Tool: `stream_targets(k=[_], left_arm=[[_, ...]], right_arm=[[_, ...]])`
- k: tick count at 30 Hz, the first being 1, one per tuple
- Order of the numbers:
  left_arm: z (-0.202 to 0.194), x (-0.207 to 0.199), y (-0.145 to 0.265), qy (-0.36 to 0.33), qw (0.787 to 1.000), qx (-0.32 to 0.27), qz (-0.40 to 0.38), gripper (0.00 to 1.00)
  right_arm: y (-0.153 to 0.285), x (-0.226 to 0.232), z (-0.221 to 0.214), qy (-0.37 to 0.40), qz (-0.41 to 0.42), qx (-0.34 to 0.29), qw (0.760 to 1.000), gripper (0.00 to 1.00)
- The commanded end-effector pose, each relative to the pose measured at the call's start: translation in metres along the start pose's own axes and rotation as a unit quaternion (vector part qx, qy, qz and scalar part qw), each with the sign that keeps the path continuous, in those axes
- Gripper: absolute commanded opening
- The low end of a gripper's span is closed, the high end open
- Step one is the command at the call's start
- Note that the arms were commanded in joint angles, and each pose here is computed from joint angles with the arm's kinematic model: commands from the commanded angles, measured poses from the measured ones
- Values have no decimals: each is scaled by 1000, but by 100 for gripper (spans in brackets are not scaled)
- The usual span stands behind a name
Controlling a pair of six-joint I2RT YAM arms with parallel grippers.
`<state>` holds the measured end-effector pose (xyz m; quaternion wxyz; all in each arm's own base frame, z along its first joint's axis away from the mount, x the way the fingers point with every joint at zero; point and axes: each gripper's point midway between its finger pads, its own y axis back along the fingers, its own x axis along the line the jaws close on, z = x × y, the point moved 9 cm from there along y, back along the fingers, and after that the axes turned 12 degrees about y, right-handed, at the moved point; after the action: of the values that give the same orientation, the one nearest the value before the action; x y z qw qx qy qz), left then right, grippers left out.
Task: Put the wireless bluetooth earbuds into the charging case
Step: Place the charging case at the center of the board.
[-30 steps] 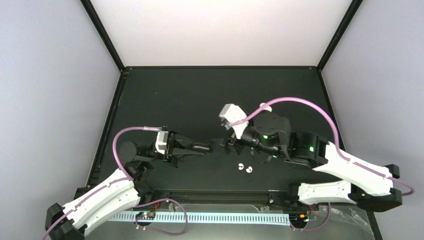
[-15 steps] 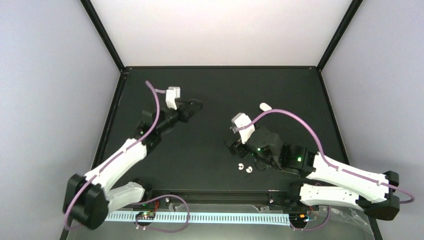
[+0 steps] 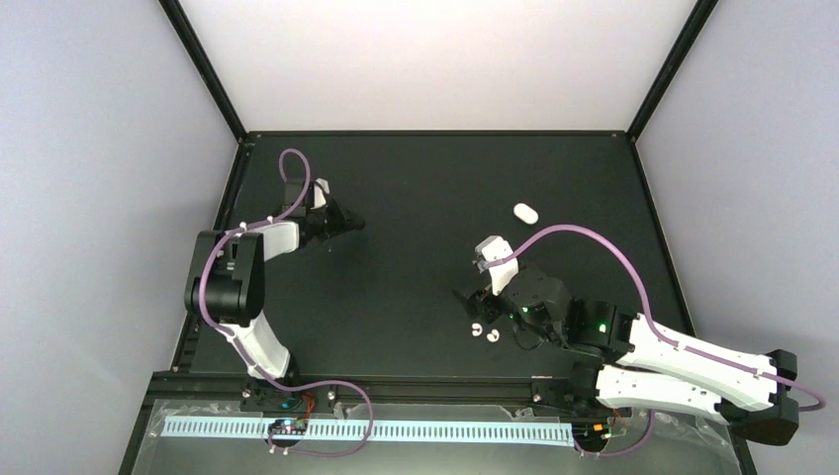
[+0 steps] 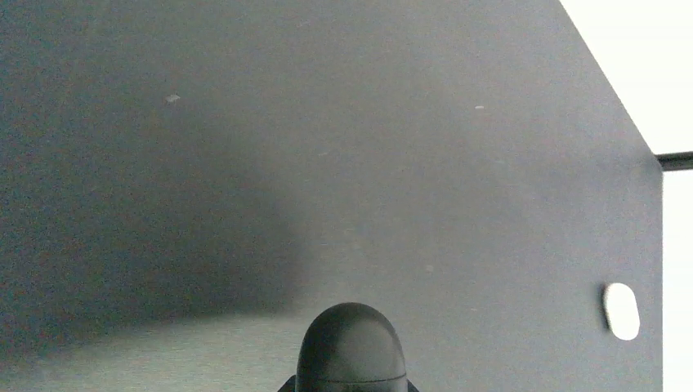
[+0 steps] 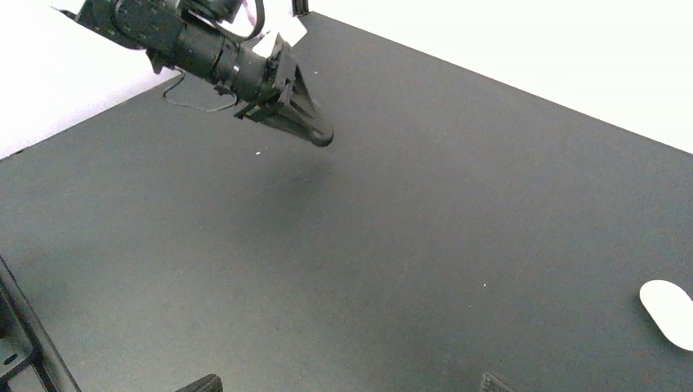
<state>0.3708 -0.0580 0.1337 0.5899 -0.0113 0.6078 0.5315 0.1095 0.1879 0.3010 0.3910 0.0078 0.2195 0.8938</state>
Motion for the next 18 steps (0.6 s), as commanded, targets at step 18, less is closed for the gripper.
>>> stream_targets(k=[18], left_arm=[[4, 42, -11, 38, 995, -20, 94, 31]], right_arm=[[4, -6, 1, -11, -19, -12, 1000, 82]])
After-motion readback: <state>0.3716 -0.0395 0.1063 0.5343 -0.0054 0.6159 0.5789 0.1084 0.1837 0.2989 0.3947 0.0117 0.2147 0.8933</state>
